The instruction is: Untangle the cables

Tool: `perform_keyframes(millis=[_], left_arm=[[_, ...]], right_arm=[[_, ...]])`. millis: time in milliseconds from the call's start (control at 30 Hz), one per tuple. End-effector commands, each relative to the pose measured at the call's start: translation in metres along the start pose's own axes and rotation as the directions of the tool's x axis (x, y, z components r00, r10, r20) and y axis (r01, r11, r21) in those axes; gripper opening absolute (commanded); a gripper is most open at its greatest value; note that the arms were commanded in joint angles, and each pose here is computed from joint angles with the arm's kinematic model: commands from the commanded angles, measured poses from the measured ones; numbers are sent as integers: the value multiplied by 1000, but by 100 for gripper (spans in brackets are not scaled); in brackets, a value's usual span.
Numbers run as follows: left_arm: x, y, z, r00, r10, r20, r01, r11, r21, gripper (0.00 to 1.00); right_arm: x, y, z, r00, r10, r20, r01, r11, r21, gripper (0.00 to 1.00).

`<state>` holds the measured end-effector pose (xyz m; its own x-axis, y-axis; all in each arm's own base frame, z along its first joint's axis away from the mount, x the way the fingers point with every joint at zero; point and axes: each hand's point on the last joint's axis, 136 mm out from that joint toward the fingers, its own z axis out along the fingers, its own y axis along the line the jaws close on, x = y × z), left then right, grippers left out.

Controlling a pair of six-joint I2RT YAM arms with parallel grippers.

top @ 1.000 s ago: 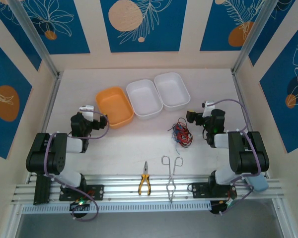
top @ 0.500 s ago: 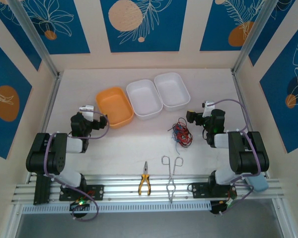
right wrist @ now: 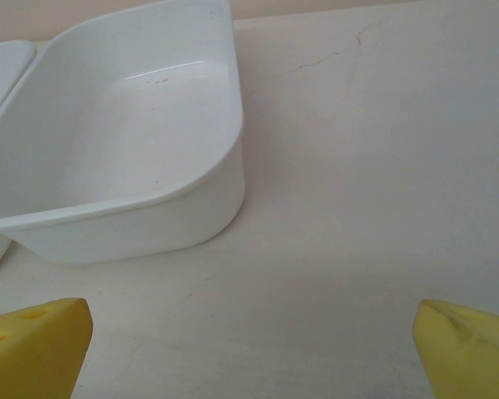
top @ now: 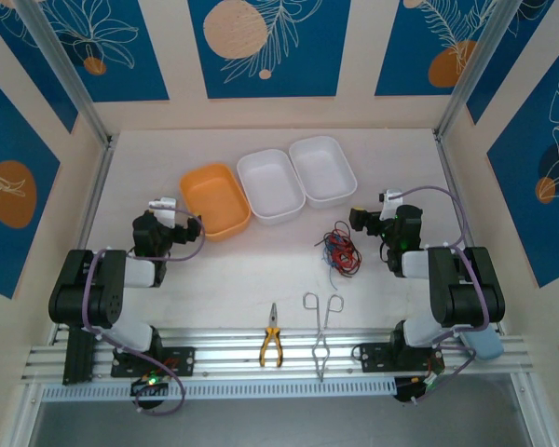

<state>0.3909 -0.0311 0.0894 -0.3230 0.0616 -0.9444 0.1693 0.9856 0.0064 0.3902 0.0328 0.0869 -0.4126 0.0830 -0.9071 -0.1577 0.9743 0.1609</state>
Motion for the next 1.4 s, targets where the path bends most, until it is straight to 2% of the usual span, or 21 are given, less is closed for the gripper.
perform_keyframes(millis=[0, 333, 467, 700, 900, 1100, 1133, 1233, 1367], left_arm=[[-4, 1, 3, 1000, 11, 4, -11, 1000, -6, 100], [-5, 0, 2, 1000, 9, 10, -9, 1000, -3, 100], [-14, 8, -8, 999, -6, 35, 8, 999, -51, 100], [-46, 16, -35, 996, -22, 83, 32, 993, -111, 100], [-86, 15, -56, 976, -174, 131, 186, 979, -89, 100], [-118, -19, -75, 923, -364, 126, 358, 931, 68, 100], [-118, -29, -77, 923, -371, 101, 363, 928, 82, 100], [-111, -64, -81, 942, -336, 26, 332, 938, 99, 100], [-100, -122, -85, 960, -279, -35, 281, 941, 190, 100]], right_arm=[[-9, 2, 2, 1000, -12, 18, 12, 1000, -15, 99], [-8, 1, 2, 1000, -11, 17, 11, 1000, -15, 99], [-10, 2, 1, 1000, -10, 23, 11, 1000, -16, 99], [-35, -5, -11, 1000, 29, -1, -29, 999, 28, 99], [-57, -10, -44, 994, 107, -11, -105, 987, 122, 99], [-59, -8, -85, 959, 275, -75, -252, 941, 225, 99], [-55, -4, -90, 948, 302, -104, -272, 933, 235, 100], [-42, 10, -106, 907, 369, -202, -314, 914, 257, 90], [-16, 34, -123, 843, 412, -346, -331, 904, 271, 78]])
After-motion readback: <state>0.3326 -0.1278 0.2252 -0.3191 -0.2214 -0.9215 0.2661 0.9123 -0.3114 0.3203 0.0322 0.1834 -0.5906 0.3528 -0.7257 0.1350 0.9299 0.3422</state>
